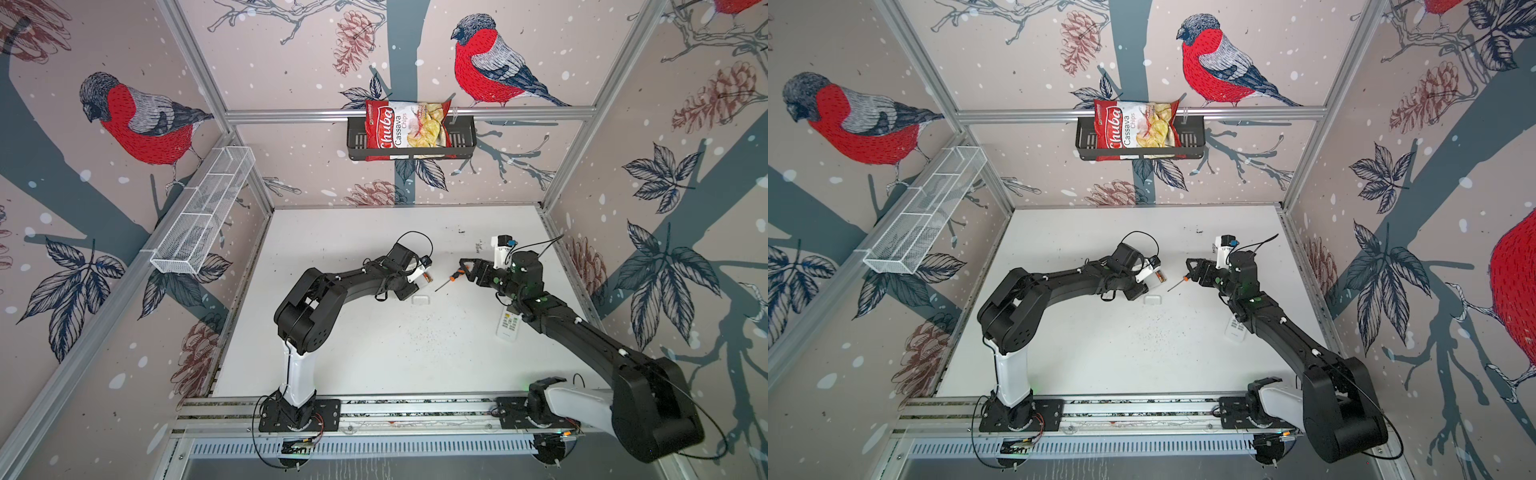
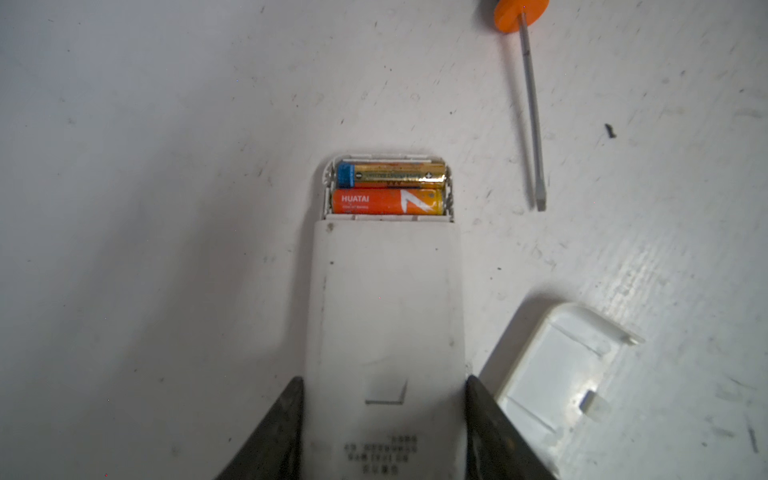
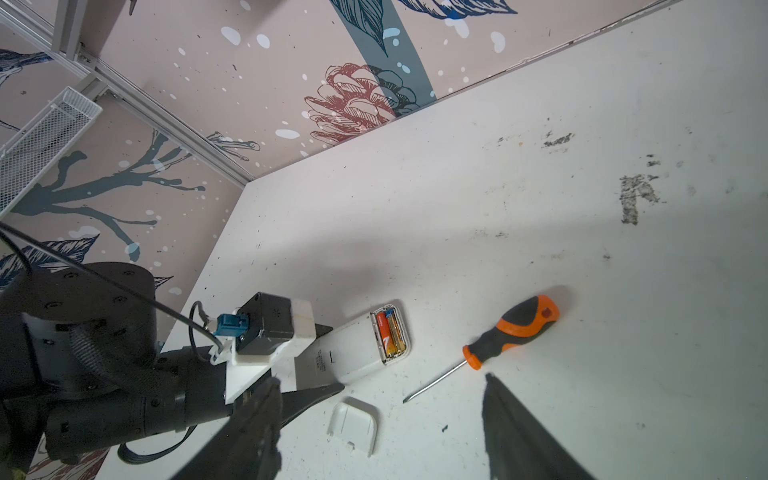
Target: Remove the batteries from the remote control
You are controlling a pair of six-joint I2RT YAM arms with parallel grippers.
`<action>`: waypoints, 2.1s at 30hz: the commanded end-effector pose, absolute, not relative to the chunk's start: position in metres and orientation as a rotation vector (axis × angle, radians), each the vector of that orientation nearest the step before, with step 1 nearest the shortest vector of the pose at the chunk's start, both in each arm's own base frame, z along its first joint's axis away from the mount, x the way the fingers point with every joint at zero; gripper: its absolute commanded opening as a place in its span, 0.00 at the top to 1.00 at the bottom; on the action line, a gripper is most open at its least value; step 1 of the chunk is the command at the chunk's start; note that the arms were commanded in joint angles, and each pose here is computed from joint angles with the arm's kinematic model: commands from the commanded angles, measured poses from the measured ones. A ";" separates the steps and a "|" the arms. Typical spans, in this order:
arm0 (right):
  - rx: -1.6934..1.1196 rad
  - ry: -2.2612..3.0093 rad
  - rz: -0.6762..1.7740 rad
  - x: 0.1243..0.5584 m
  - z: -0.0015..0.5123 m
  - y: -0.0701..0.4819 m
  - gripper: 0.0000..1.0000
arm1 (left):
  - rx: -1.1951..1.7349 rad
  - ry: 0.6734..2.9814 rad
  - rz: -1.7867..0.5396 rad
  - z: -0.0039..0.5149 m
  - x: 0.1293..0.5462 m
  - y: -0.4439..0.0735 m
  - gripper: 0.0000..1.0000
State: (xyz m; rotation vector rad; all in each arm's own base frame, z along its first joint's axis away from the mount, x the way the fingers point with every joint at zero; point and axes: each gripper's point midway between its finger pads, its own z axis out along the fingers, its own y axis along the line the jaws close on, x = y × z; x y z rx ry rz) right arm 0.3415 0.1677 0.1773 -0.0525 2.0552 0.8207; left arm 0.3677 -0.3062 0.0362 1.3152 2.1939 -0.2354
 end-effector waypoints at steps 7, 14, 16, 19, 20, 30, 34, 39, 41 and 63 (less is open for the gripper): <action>-0.068 2.011 0.847 0.342 0.190 0.171 0.24 | 1.274 2.159 -0.264 0.041 0.375 -0.311 0.29; -0.079 2.001 0.860 0.340 0.194 0.174 0.24 | 1.189 2.203 -0.234 0.037 0.372 -0.300 0.19; -0.084 1.997 0.866 0.339 0.195 0.176 0.24 | 1.148 2.212 -0.228 0.040 0.372 -0.296 0.18; -0.092 1.995 0.878 0.337 0.196 0.179 0.24 | 1.075 2.249 -0.204 0.038 0.373 -0.288 0.17; -0.096 1.990 0.882 0.337 0.198 0.180 0.24 | 1.054 2.268 -0.193 0.035 0.373 -0.286 0.17; -0.116 1.983 0.891 0.332 0.201 0.186 0.24 | 0.849 2.416 0.005 0.011 0.392 -0.259 0.17; -0.109 1.987 0.887 0.333 0.199 0.185 0.24 | 0.782 2.433 0.041 0.012 0.398 -0.250 0.17; -0.059 2.009 0.844 0.339 0.192 0.179 0.25 | 0.740 2.422 0.022 0.020 0.397 -0.248 0.17; -0.017 2.043 0.800 0.345 0.182 0.174 0.26 | 0.712 2.411 0.011 0.026 0.395 -0.246 0.17; 0.210 2.563 0.476 0.405 0.067 0.158 0.32 | 0.292 2.121 -0.442 0.136 0.326 -0.216 0.02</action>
